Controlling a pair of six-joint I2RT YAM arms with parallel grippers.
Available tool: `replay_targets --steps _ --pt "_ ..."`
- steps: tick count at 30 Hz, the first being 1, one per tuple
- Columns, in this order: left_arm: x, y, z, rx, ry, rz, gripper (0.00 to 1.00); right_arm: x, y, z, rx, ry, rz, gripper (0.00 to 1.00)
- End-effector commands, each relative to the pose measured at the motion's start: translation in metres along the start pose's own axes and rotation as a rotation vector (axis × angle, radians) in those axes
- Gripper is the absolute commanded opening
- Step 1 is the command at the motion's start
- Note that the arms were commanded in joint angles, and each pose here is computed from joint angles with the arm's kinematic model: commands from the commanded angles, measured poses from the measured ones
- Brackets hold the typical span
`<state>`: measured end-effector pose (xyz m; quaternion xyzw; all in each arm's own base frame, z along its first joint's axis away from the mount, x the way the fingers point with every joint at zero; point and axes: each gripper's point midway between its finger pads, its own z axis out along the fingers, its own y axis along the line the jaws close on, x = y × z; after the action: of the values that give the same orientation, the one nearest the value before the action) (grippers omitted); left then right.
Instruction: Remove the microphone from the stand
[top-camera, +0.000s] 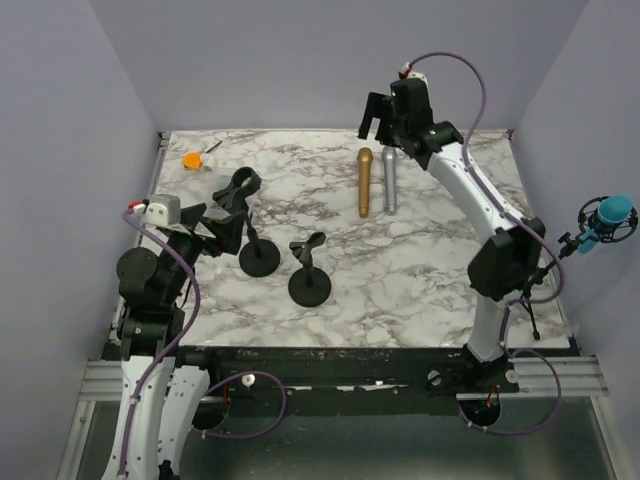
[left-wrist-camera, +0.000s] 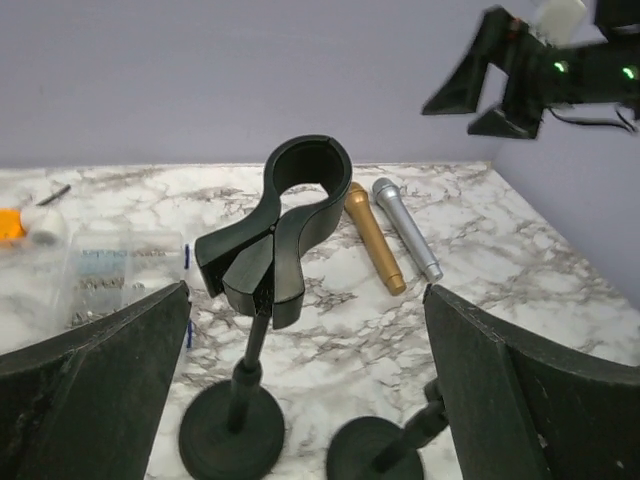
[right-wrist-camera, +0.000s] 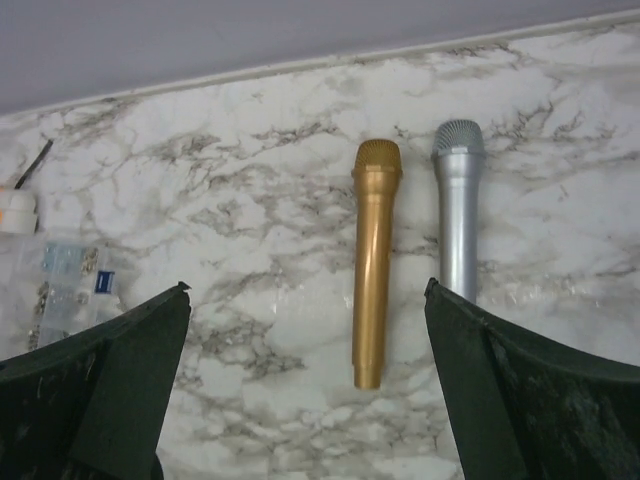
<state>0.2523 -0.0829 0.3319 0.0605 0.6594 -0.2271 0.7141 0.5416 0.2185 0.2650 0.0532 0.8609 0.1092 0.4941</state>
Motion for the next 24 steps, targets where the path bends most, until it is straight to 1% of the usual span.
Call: replay_targets --steps 1,2,3,6,8,11,14,16,21,24 --pt "-0.005 0.01 -0.022 -0.226 0.092 -0.321 0.99 0.048 0.006 -0.065 -0.147 0.076 0.036 1.0" --pt "-0.004 0.008 -0.024 -0.234 0.12 -0.353 0.99 0.05 0.008 -0.086 -0.194 0.061 0.053 1.0" --pt "-0.006 0.003 -0.025 -0.23 0.141 -0.386 0.99 0.064 0.005 -0.098 -0.222 0.074 0.059 1.0" --pt "-0.004 -0.009 -0.024 -0.216 0.212 -0.508 0.99 0.085 -0.001 -0.138 -0.283 0.092 0.06 1.0" --pt "-0.004 -0.02 -0.018 -0.174 0.242 -0.598 0.99 0.105 -0.012 -0.154 -0.286 0.12 0.065 1.0" --pt "-0.003 -0.029 -0.009 -0.145 0.253 -0.753 0.99 0.123 -0.013 -0.179 -0.351 0.152 0.076 1.0" --pt "-0.009 -0.029 -0.001 -0.116 0.183 -0.857 0.99 0.134 -0.015 -0.197 -0.392 0.164 0.1 1.0" --pt "-0.012 -0.023 0.002 -0.129 0.117 -0.914 0.99 0.134 -0.015 -0.209 -0.417 0.15 0.113 1.0" --pt "-0.013 -0.009 0.011 -0.148 0.006 -1.061 0.99 0.133 -0.017 -0.224 -0.431 0.137 0.113 1.0" --pt "-0.023 0.0 0.014 -0.13 -0.105 -1.097 0.99 0.129 -0.017 -0.232 -0.443 0.12 0.115 1.0"
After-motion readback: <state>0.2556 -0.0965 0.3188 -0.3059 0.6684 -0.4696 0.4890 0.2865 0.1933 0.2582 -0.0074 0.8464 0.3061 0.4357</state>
